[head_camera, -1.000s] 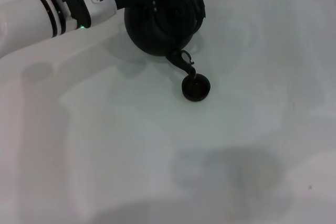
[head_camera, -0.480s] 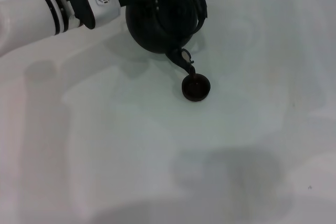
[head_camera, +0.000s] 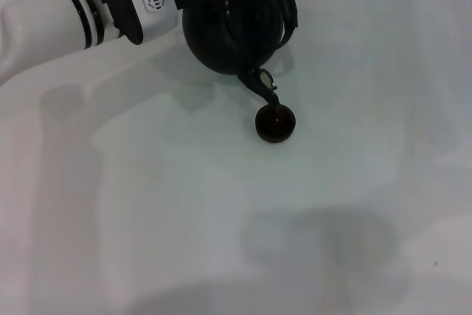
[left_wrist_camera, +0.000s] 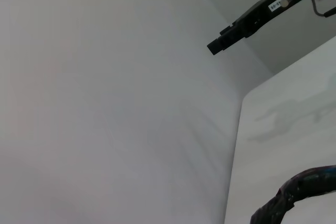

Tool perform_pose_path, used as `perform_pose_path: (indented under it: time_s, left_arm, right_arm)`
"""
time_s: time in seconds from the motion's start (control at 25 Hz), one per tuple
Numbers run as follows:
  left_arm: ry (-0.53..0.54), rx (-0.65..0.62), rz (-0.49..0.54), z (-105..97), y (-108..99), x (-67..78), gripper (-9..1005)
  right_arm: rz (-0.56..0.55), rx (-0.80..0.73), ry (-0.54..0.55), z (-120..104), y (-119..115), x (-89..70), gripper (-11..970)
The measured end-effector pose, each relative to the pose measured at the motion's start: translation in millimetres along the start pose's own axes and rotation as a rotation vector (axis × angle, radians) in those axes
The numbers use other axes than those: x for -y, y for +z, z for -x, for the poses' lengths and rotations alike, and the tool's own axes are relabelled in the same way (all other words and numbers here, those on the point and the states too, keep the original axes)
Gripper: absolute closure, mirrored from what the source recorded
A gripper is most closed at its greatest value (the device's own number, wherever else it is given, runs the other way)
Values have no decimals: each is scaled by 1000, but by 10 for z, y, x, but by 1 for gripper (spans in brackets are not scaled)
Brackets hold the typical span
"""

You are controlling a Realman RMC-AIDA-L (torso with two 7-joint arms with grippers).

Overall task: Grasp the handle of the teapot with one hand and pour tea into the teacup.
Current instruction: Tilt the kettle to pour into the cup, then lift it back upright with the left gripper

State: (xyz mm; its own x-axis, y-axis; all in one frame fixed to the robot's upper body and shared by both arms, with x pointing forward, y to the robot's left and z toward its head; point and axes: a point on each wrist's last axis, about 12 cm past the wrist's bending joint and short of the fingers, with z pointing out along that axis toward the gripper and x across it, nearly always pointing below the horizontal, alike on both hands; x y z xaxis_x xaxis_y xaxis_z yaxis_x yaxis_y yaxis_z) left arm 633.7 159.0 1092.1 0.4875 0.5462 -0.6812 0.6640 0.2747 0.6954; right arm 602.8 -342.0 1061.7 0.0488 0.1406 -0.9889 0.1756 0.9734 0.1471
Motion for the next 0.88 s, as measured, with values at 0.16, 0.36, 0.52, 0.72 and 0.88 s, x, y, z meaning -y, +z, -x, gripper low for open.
perform_pose_path:
  time_s: [0.16,0.36,0.52,0.72,0.88]
  left_arm:
    - [6,6,-10,15,13,12,896]
    - [8,8,-13,20,18,13,897]
    - [8,8,-13,20,17,13,898]
    - [8,11,-13,23,16,14,897]
    - [7,14,-14,26,15,21,898]
  right_arm:
    - [0,0,0,0,0,0,259]
    - [3,-2,-1,-1,3,-6,259]
    - [4,-3,-1,-2,3,-10,259]
    - [4,-4,-1,-5,2,-10,259]
    - [5,-9,2,-16,-1,-22,259]
